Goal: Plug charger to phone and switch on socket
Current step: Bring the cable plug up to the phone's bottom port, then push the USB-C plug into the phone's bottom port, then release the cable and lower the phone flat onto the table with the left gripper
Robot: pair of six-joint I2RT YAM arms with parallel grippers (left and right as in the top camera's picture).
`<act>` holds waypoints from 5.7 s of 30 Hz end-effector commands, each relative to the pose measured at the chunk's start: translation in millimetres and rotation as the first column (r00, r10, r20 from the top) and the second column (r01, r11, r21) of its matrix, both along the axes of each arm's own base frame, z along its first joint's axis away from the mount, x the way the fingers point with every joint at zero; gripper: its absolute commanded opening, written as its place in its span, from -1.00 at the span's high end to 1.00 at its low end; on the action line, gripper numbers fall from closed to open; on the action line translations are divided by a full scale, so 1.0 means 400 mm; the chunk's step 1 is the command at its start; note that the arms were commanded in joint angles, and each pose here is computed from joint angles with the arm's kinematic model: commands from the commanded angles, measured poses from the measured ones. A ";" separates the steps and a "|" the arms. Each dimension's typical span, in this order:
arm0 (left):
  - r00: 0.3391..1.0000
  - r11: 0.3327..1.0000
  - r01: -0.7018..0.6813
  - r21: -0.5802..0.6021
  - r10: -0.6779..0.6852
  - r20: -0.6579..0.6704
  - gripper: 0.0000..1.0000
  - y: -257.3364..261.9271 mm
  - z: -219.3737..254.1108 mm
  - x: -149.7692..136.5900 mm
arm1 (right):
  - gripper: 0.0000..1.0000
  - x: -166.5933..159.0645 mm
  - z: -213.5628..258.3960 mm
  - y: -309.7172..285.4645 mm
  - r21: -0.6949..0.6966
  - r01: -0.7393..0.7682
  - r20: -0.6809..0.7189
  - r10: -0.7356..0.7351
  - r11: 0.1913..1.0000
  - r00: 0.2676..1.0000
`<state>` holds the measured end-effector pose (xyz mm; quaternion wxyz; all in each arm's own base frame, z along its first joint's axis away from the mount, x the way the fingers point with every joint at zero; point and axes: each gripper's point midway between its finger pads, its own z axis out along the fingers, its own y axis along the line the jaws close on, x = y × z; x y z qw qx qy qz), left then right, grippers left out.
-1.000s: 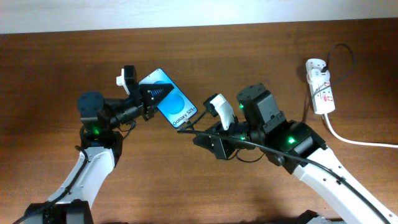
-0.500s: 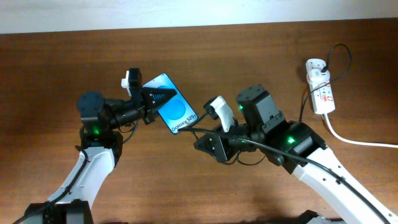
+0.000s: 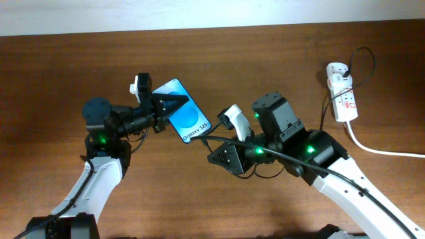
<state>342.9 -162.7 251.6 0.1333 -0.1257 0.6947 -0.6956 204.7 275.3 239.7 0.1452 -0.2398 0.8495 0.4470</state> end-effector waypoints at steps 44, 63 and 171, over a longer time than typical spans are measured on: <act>0.991 0.992 0.121 0.017 -0.122 0.060 0.96 -0.017 0.017 -0.048 | 0.91 0.059 -0.004 0.003 -0.023 0.071 0.098 -0.068 0.997 0.993; 0.908 0.971 0.201 0.131 -0.235 0.347 0.91 -0.027 0.015 -0.094 | 0.63 0.131 -0.017 0.036 -0.007 0.100 0.158 -0.097 0.995 0.983; 0.960 0.595 0.262 0.760 -0.238 -0.145 0.27 -0.138 -0.647 0.148 | -0.97 0.055 0.197 -0.467 -0.254 0.703 0.625 -0.441 0.664 0.644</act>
